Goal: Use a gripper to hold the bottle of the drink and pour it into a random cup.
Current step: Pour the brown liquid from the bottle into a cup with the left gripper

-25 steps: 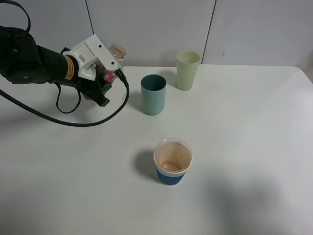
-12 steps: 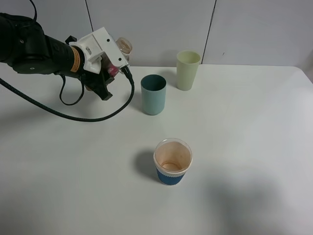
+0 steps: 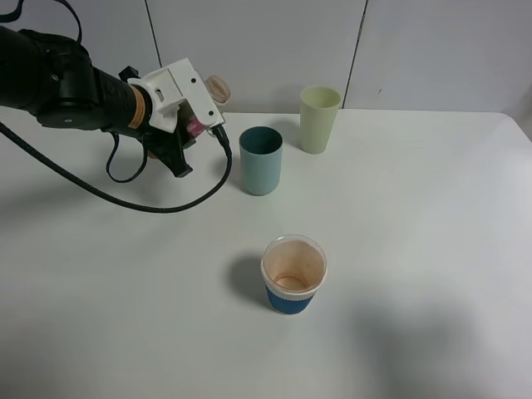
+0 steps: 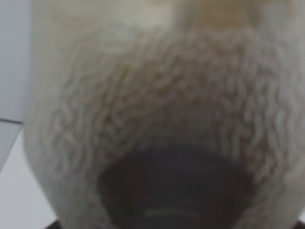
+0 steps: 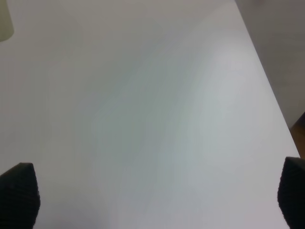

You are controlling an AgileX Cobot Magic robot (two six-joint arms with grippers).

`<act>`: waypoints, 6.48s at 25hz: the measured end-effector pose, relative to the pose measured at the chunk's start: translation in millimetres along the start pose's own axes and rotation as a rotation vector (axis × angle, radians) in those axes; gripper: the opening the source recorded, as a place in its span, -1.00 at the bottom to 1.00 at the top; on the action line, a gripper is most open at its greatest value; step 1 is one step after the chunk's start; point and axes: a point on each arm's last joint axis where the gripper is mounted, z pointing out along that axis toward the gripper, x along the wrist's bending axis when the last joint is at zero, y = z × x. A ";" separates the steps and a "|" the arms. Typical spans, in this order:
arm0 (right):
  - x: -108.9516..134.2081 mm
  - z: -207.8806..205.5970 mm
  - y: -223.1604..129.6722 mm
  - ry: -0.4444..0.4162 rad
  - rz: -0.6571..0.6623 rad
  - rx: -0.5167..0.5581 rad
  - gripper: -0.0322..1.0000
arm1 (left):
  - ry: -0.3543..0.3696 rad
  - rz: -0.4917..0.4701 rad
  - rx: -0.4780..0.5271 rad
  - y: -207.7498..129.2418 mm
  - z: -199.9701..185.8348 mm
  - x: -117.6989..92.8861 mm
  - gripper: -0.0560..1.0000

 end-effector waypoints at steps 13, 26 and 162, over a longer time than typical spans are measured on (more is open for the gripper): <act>0.0 0.0 0.0 0.000 0.000 0.000 1.00 | -0.002 0.042 -0.012 13.3 11.6 -2.6 -0.23; 0.0 0.0 0.0 0.000 0.000 0.000 1.00 | -0.025 0.071 0.021 6.6 27.1 -8.3 -0.23; 0.0 0.0 0.0 0.000 0.000 0.000 1.00 | 0.179 0.608 0.212 29.4 29.7 -9.8 -0.25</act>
